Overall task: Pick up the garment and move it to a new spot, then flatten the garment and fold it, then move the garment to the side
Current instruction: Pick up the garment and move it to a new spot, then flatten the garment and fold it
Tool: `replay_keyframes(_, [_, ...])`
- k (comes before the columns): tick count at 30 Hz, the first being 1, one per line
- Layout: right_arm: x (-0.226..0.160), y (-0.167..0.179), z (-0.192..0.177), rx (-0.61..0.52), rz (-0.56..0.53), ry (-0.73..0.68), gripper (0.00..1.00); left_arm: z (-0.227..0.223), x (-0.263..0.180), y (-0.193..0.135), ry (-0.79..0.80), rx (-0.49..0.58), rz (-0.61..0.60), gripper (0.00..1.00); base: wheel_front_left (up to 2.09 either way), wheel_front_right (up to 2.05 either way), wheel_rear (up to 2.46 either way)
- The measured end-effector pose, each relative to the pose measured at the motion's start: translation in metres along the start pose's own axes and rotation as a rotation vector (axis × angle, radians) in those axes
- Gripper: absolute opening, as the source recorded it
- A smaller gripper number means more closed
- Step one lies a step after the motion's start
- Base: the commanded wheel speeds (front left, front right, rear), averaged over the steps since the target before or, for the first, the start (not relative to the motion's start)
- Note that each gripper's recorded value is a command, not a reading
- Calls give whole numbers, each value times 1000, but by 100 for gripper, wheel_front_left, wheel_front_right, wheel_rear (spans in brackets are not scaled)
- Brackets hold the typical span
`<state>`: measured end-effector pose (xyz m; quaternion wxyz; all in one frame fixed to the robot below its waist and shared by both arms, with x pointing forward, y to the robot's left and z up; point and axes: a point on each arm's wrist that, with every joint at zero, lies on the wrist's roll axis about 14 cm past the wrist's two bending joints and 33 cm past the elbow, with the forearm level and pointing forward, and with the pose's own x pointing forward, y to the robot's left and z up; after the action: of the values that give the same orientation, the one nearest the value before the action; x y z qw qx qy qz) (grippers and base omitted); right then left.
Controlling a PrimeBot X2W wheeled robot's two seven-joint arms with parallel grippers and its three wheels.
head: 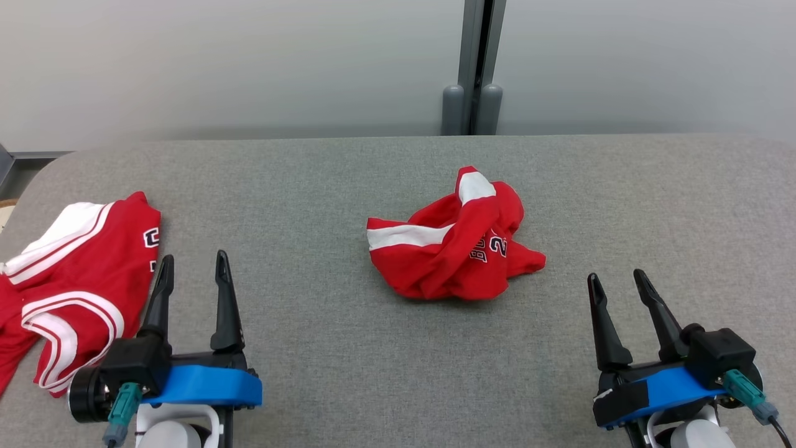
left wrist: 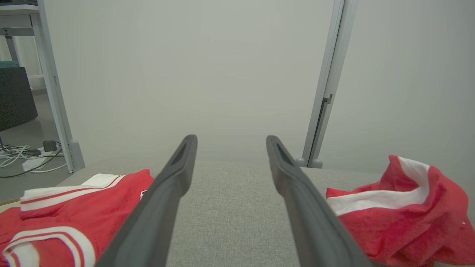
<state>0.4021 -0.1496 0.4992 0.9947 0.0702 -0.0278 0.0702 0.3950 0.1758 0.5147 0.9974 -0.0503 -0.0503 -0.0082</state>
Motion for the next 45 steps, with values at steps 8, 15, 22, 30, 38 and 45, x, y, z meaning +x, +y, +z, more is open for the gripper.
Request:
replay_keyframes(8, [-4,1,0,0,1,2,100,-6,-14,4,19,11,15,100,0,0,0])
replay_keyframes(15, [-5,1,-5,-1,2,15,100,-8,-17,7,27,14,25,100,0,0,0])
replay_keyframes(22, [-6,1,-6,0,0,21,100,-10,-17,8,31,16,24,100,0,0,0])
replay_keyframes(30, [-6,0,-7,-1,-3,22,100,-10,-17,5,32,14,16,100,0,0,0])
replay_keyframes(38, [-6,1,-7,0,0,22,100,-11,-17,5,33,13,16,100,0,0,0])
replay_keyframes(45, [-2,8,-5,-6,25,17,100,-11,-18,6,34,16,19,100,0,0,0])
